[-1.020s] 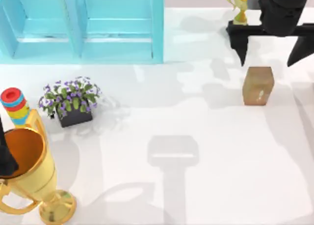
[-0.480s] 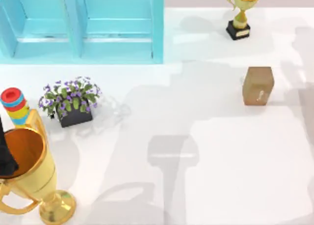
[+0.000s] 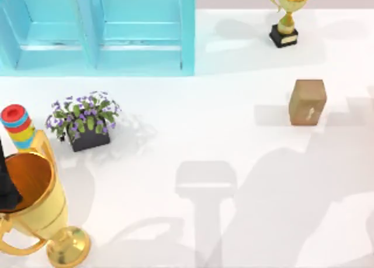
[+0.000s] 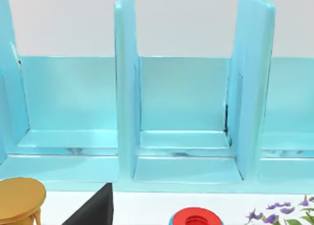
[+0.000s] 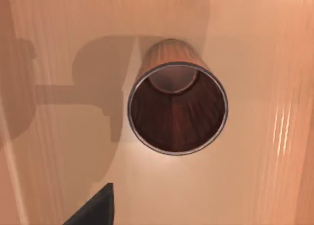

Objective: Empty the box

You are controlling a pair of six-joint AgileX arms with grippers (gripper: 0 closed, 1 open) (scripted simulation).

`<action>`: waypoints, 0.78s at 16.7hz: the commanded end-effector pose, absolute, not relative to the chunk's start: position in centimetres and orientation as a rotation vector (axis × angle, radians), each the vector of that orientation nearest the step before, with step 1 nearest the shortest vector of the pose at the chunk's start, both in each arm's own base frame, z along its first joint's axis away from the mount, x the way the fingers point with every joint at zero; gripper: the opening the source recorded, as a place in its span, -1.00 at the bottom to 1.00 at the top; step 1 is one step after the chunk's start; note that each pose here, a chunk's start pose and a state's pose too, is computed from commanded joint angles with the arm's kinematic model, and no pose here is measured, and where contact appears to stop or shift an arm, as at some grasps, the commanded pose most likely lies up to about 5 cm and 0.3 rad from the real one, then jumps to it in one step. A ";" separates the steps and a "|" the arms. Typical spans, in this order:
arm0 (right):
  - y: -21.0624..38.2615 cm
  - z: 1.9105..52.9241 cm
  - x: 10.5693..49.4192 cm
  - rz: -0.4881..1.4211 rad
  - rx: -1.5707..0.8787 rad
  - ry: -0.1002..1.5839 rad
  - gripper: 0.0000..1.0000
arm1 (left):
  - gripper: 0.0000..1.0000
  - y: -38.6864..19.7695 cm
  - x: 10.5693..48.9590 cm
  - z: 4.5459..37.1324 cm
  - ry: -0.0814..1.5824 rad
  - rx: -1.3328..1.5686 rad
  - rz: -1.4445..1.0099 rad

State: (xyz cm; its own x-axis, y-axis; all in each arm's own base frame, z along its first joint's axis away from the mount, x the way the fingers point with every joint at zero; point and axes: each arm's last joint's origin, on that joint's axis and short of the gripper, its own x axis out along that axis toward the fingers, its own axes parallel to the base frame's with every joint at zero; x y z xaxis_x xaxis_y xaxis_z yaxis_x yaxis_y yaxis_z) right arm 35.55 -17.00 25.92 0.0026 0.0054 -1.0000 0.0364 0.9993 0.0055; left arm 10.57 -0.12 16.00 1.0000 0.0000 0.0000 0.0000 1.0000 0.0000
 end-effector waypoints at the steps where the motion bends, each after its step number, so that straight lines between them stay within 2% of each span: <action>1: -17.0 25.9 35.5 -0.024 0.033 1.568 1.00 | 1.00 -0.1 10.6 16.0 0.000 0.000 0.000; 5: -17.1 25.4 35.9 -0.023 0.033 1.571 1.00 | 1.00 -0.1 10.6 16.0 0.000 0.000 0.000; 13: -17.9 18.7 38.5 -0.023 0.034 1.568 1.00 | 1.00 -0.1 10.6 16.0 0.000 0.000 0.000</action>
State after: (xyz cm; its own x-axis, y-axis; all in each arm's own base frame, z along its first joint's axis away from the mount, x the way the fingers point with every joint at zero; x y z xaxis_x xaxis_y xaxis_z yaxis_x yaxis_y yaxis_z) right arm 38.49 -17.93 18.69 0.0032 0.0068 -1.0000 0.0363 0.9993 0.0069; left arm 10.57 -0.12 16.00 1.0000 0.0000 0.0000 0.0000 1.0000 0.0000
